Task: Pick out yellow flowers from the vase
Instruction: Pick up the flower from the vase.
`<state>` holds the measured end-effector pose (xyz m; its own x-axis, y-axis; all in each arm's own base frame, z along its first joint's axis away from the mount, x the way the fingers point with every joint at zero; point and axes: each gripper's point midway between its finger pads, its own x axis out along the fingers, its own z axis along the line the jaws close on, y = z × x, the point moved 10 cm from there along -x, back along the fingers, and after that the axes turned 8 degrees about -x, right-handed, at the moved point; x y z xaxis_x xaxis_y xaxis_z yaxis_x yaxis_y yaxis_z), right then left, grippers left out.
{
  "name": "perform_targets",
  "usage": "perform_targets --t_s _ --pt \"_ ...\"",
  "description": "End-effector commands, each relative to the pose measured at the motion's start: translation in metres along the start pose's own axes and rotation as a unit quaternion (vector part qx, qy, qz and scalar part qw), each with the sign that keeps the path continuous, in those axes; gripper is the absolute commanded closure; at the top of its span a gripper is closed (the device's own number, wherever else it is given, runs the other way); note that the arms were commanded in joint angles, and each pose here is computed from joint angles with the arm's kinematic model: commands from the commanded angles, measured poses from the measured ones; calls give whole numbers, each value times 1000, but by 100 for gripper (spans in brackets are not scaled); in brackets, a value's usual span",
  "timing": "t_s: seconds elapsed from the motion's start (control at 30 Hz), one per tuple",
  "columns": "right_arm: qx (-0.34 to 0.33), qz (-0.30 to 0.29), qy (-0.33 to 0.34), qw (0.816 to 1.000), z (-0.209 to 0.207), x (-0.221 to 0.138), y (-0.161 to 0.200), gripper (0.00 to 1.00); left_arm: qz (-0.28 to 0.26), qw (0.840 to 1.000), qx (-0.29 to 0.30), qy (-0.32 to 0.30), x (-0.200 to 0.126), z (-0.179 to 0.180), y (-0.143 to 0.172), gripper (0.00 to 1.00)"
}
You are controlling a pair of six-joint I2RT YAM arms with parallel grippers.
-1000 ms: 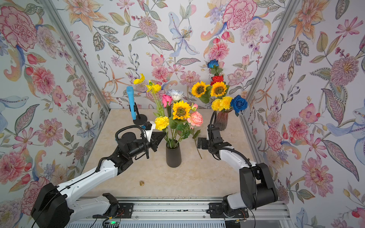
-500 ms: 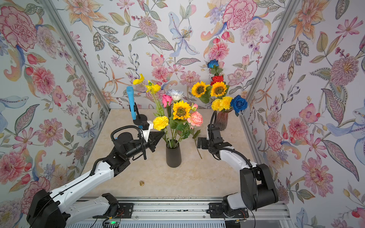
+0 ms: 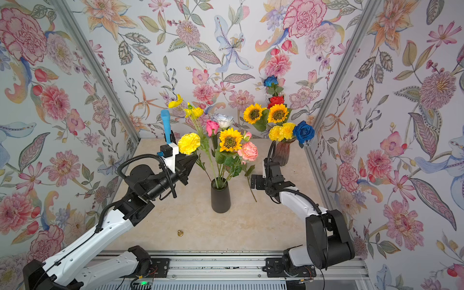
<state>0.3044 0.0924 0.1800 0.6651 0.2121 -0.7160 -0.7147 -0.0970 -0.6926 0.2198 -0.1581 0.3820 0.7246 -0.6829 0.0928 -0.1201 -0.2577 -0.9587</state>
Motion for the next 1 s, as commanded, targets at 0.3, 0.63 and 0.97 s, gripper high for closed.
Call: perform_targets --t_s 0.3,0.63,0.97 --pt "13 -14 -5 1000 -2 -9 0 0 -63 993 -59 -74 -34 44 -49 100" --pt "13 -14 -6 1000 -2 -9 1 0 -73 992 -70 -73 -35 52 -58 100" --pt "14 -18 -8 1000 -2 -10 0 0 -59 992 -28 -105 -36 50 -76 100"
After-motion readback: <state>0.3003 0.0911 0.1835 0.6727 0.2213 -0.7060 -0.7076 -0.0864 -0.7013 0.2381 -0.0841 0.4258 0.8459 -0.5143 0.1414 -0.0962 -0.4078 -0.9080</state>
